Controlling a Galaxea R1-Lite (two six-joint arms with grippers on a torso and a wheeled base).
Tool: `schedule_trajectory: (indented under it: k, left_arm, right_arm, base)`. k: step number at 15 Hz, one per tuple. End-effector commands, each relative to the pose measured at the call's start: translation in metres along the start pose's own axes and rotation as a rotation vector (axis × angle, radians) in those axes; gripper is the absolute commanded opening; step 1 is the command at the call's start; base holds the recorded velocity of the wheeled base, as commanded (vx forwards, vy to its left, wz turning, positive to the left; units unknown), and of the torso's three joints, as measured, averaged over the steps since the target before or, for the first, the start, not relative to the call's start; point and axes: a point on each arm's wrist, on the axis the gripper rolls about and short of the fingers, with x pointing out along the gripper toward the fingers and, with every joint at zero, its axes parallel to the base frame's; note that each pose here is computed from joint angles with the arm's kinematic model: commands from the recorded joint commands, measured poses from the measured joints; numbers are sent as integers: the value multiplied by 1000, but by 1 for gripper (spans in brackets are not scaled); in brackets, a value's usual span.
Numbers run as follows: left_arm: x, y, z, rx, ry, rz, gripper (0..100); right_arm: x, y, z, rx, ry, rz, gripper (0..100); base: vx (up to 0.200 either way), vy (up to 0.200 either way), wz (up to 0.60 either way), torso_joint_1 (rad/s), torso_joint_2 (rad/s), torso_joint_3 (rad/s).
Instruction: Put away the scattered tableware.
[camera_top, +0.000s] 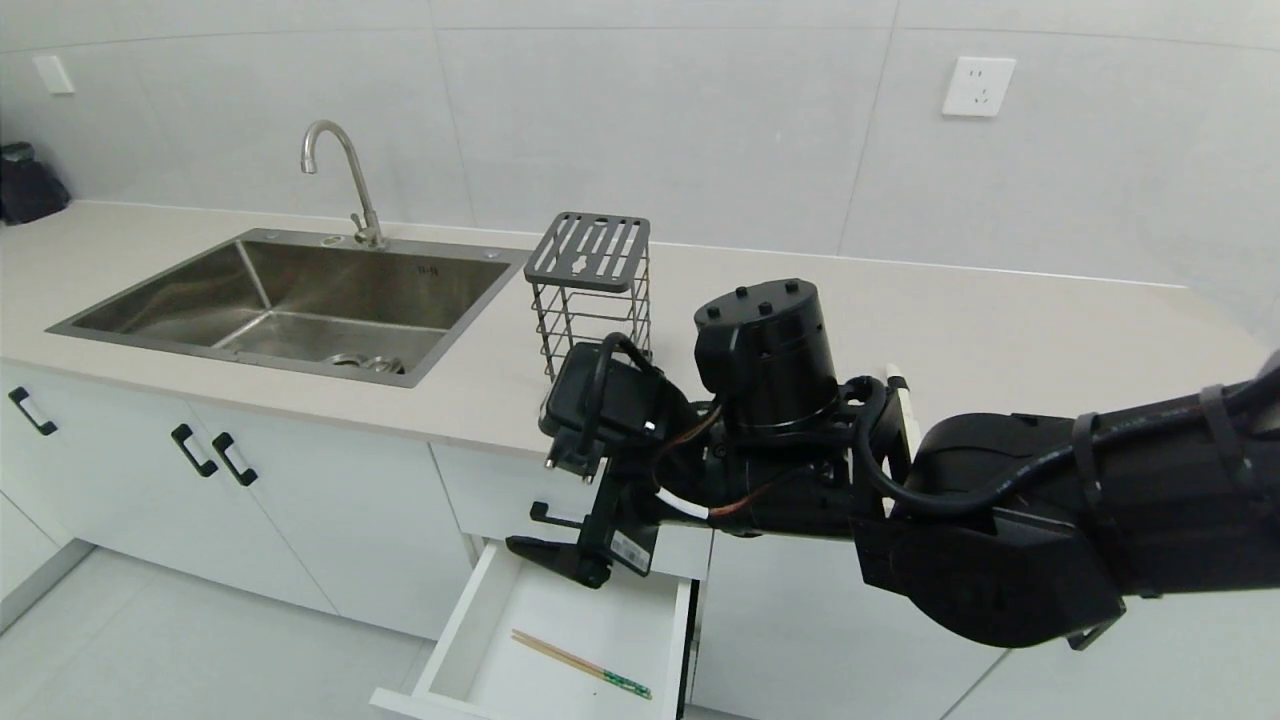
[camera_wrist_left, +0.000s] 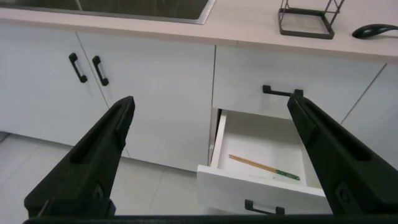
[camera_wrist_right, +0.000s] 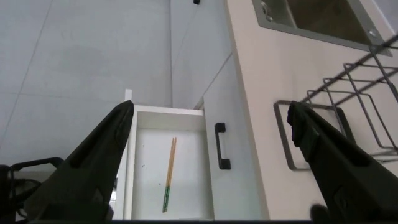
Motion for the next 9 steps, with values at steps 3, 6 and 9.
schedule_trajectory:
  k: [3,6,9]
  left_arm:
    - [0,0,0,0,2,0,100]
    - [0,0,0,0,2,0,100]
    - [0,0,0,0,2,0,100]
  right_arm:
    - [4,-2,-3,4,4,-3,100]
    - [1,-1,-5,11,34,11,100]
    - [-2,-1,-8,16,44,10,100]
  base:
    - [0,0,0,31,-55,-28]
    - [0,0,0,0,0,0]
    - [0,0,0,0,0,0]
